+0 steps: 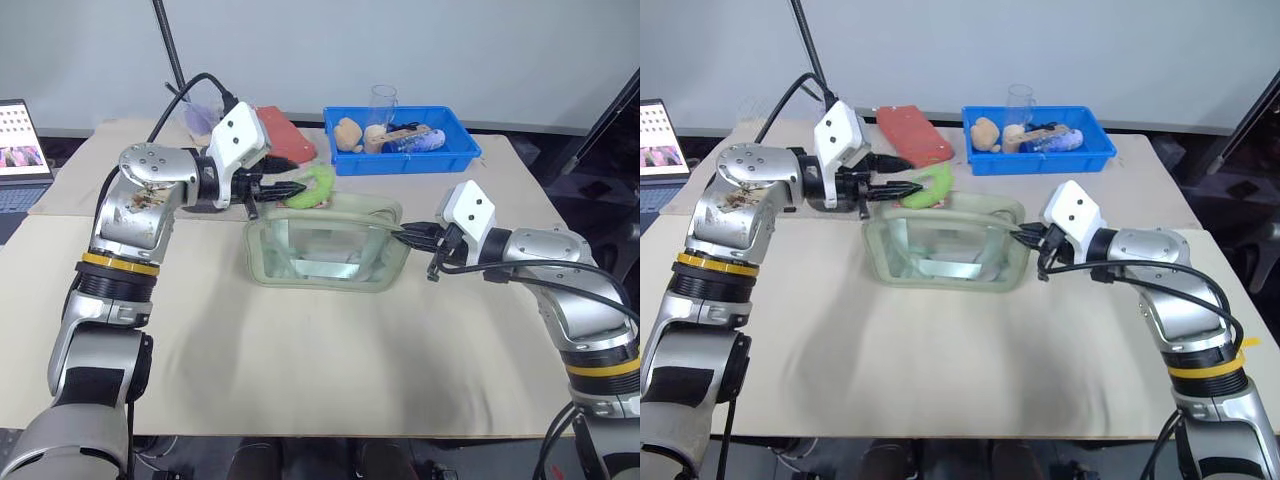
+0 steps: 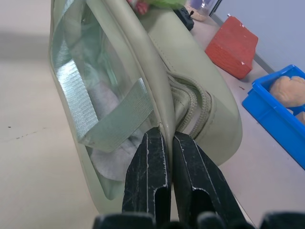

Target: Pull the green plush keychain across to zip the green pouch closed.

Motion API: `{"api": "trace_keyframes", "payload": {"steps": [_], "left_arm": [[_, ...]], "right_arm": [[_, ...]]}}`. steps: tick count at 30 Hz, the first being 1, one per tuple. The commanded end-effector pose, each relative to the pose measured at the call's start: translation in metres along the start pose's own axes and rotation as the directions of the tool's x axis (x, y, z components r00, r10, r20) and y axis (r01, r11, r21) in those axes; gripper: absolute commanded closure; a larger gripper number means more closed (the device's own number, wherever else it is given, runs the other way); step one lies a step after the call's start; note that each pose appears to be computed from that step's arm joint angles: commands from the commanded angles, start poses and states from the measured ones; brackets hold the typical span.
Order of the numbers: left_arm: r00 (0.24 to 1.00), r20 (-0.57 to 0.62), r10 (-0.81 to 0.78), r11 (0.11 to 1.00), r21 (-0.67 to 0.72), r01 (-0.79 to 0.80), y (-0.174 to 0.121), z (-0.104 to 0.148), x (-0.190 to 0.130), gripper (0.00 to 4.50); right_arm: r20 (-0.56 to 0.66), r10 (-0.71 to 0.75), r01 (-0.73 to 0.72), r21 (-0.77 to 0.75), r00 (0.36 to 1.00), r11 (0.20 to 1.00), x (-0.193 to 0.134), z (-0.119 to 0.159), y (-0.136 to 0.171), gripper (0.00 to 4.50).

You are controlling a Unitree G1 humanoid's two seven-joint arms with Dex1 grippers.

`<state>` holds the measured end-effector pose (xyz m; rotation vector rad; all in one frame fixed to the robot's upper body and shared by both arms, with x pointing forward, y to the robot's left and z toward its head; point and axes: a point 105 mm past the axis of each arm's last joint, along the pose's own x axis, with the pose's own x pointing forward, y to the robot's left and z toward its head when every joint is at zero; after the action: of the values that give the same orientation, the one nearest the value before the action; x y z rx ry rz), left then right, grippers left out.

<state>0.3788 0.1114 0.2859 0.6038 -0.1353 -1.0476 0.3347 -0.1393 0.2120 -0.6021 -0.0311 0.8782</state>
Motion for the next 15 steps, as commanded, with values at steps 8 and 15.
{"api": "trace_keyframes", "payload": {"steps": [8, 15], "left_arm": [[0.999, -0.017, -0.051, 0.998, -0.028, 0.05, -0.007, 0.022, -0.057, 0.07], [0.978, -0.208, -0.018, 1.0, -0.01, 0.017, -0.035, -0.036, -0.069, 0.07]], "right_arm": [[0.024, -0.04, 0.04, -0.027, 0.999, 0.999, -0.005, 0.01, -0.01, 4.5], [0.032, -0.027, 0.028, -0.03, 0.999, 0.999, -0.004, 0.015, -0.01, 4.5]]}}
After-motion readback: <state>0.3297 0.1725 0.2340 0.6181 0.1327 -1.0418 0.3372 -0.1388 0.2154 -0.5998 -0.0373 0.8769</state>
